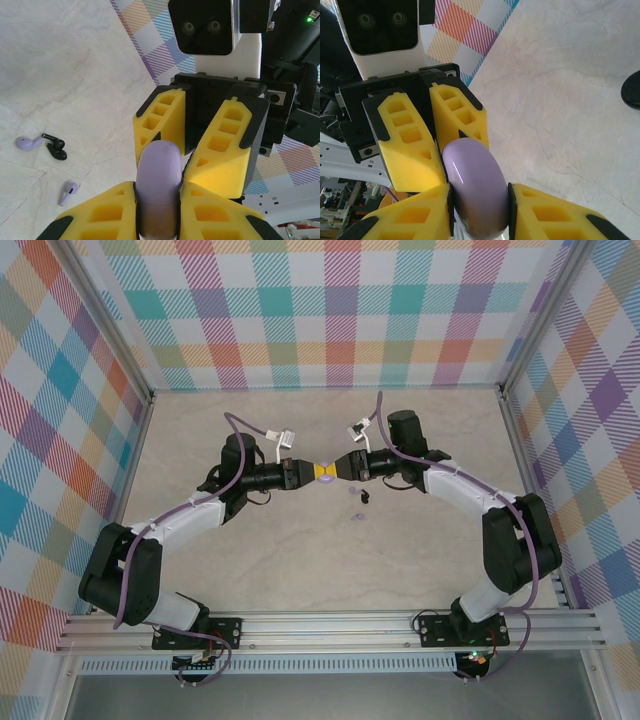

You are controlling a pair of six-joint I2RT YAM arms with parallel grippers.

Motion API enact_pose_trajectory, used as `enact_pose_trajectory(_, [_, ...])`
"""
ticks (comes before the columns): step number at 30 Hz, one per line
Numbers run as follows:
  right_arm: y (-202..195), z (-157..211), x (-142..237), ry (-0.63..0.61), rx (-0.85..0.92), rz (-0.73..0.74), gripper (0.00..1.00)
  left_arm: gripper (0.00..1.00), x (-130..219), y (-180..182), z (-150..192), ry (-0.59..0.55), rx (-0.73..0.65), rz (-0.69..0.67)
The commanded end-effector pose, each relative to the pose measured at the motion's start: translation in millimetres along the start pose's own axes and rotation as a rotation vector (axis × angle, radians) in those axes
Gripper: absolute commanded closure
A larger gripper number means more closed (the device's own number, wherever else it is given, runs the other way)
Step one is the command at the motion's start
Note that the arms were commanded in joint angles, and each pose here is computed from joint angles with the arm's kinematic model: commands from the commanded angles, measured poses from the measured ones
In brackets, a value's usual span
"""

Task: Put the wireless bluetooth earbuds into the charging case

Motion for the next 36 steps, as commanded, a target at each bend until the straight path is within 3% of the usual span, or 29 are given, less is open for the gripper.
enact_pose_trajectory(1, [29,-4,6,-0.007,0.081,-0.089,0.69,0.88,0,-11,-5,-0.002,-0.041,0.019])
enact_pose_trajectory(17, [40,-5,7,0.000,0.096,-0.150,0.62,0.88,-1,-21,-9,-0.017,-0.050,0.065])
enact_pose_trajectory(22, [45,-5,9,0.001,0.102,-0.158,0.70,0.88,-2,-19,-9,-0.018,-0.045,0.061])
enact_pose_trajectory(25, [45,-7,11,-0.017,0.106,-0.139,0.76,0.82,-2,-19,-8,-0.016,-0.041,0.061])
enact_pose_trajectory(36, [47,-14,14,-0.050,0.102,-0.118,0.81,0.70,-4,-33,-2,0.001,-0.059,0.093])
Point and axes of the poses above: each hand's point on the last joint's axis, 136 mm out from that joint toward the fingers, its own x axis back along the fingers, its own y axis along the line the jaws close on, z = x × y, the point moved 1 cm from there along x, back along the fingers, and after that the axes turned 5 degrees about -x, right-handed, at the moved point
